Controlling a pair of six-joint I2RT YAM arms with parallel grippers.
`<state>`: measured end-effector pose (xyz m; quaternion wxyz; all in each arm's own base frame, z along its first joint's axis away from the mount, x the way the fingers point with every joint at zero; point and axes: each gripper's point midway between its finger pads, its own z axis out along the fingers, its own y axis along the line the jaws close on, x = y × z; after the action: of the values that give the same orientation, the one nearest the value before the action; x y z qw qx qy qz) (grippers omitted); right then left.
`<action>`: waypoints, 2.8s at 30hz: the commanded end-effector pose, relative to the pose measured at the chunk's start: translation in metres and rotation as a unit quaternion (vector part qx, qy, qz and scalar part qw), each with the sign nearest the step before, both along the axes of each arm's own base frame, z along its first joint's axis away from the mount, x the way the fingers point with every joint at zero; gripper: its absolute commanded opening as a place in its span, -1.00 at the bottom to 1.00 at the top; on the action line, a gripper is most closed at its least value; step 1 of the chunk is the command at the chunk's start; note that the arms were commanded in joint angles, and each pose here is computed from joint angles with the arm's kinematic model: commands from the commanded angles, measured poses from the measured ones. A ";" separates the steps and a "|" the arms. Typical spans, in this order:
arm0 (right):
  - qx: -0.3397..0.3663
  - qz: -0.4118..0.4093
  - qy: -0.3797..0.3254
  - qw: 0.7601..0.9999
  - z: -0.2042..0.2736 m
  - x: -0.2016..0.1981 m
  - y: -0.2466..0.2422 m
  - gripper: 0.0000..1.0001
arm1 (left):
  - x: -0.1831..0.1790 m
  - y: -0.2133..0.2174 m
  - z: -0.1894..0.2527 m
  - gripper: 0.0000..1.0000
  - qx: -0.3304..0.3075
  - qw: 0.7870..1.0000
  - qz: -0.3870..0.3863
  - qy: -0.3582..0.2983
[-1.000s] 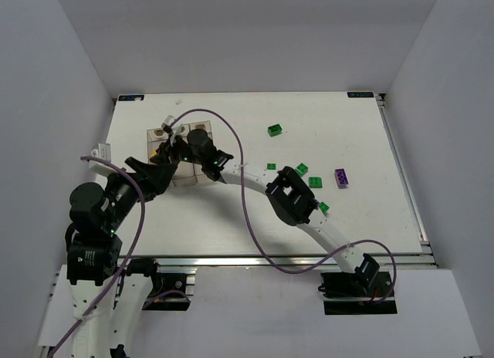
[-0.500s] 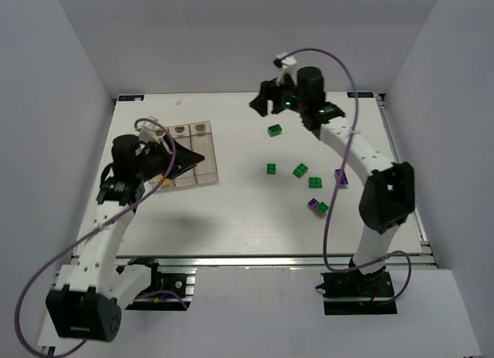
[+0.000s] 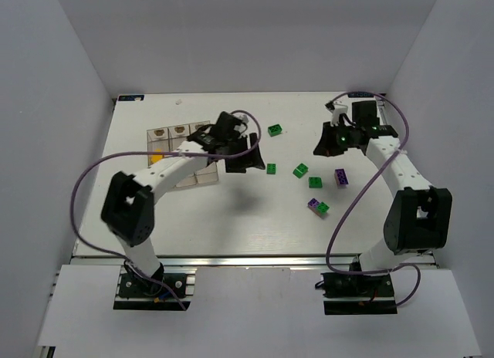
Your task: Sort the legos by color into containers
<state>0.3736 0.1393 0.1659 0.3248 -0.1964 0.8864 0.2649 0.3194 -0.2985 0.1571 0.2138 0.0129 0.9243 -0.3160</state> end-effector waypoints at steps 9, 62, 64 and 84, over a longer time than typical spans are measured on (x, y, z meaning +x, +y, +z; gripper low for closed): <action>0.064 0.007 -0.028 0.998 0.039 -0.020 -0.020 0.12 | 0.076 -0.033 -0.065 0.63 0.279 0.958 0.032 -0.064; -0.063 0.142 0.035 0.987 -0.044 -0.061 0.005 0.46 | 0.085 0.207 -0.024 -0.91 0.335 0.906 0.254 -0.051; -0.077 0.137 0.039 0.987 -0.049 -0.058 0.003 0.47 | 0.085 0.213 -0.032 -0.91 0.339 0.905 0.255 -0.041; -0.203 0.125 0.041 0.970 -0.097 -0.038 -0.017 0.72 | 0.087 0.231 -0.037 0.54 0.321 0.908 0.267 -0.019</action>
<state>0.3188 0.1295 0.0727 0.1945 -0.3404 0.9043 0.1689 0.4013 -0.0659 0.0974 0.2666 -0.1548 0.9473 0.0877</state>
